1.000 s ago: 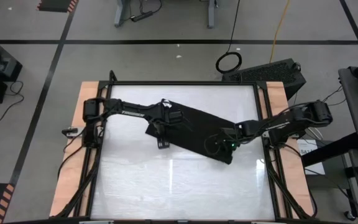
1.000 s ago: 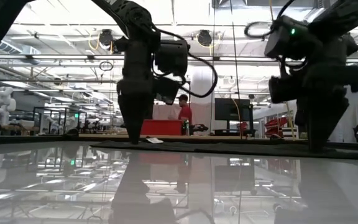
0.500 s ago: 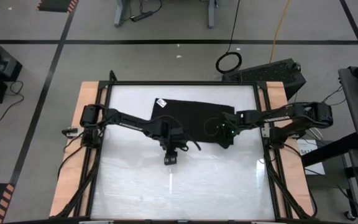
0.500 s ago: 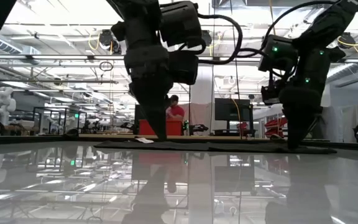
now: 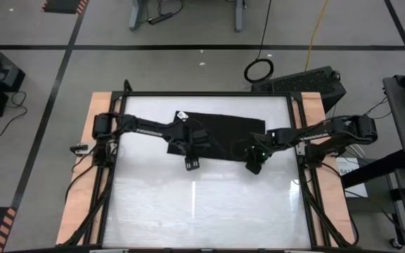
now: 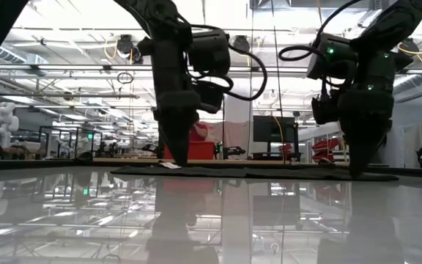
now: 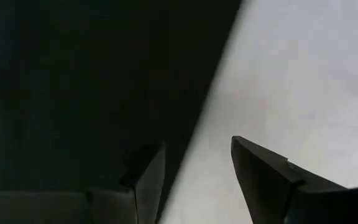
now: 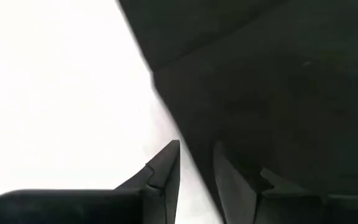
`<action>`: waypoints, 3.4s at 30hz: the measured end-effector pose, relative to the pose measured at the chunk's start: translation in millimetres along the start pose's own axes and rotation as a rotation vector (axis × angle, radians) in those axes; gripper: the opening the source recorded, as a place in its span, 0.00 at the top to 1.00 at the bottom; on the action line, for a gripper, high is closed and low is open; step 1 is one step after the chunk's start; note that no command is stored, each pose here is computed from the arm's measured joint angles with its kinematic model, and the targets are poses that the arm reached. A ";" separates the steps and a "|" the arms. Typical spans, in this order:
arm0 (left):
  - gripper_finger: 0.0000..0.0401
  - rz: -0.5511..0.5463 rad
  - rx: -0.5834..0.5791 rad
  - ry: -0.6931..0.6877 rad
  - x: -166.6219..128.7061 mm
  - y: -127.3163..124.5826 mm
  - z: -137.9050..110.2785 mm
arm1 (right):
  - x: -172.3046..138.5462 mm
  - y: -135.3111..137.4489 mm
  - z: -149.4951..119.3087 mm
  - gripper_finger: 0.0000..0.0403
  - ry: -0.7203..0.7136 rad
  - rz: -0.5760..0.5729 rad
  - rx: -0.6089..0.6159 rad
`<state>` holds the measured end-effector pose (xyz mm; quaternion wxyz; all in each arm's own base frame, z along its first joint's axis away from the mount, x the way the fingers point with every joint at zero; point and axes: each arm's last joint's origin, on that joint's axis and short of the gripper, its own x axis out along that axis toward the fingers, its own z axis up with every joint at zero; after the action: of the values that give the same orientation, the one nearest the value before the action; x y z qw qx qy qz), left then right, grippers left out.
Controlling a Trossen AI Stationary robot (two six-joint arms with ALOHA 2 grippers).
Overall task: Roll towel into tight, uniform cylinder
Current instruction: Fold the black towel
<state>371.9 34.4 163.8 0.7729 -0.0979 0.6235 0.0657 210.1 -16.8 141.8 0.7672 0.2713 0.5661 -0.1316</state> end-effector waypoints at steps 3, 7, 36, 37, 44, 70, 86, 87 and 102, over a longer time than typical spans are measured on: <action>0.52 0.027 -0.021 -0.008 -0.6 15.1 2.2 | 1.4 10.0 -5.2 0.78 0.009 0.018 0.012; 0.52 0.030 -0.009 0.004 3.9 31.7 2.1 | 4.6 26.7 -9.1 0.78 -0.006 0.082 0.024; 0.52 0.048 0.097 -0.153 -16.8 5.6 26.7 | -61.2 20.8 1.1 0.78 -0.300 -0.032 -0.070; 0.52 0.053 0.088 -0.184 -14.2 2.0 29.8 | -63.0 14.6 2.6 0.78 -0.319 -0.094 -0.074; 0.52 -0.006 -0.097 -0.286 6.8 -3.4 44.1 | -51.2 -25.6 19.9 0.78 -0.227 -0.279 -0.079; 0.52 -0.099 -0.124 -0.211 -4.2 42.6 39.4 | -37.4 11.6 17.6 0.78 -0.207 0.026 0.078; 0.52 -0.024 -0.118 -0.036 22.9 67.0 5.8 | 8.8 14.4 11.1 0.78 -0.037 -0.151 0.002; 0.52 -0.030 -0.106 -0.027 24.5 61.4 4.1 | 8.7 13.0 11.8 0.78 -0.035 -0.154 0.003; 0.52 0.062 0.229 -0.110 29.7 43.1 10.5 | 34.9 81.7 7.9 0.78 -0.089 0.308 0.081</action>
<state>378.6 78.1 134.0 0.8096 0.0139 0.5864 0.0233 269.3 49.2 132.4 0.7910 0.3794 0.4777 -0.0469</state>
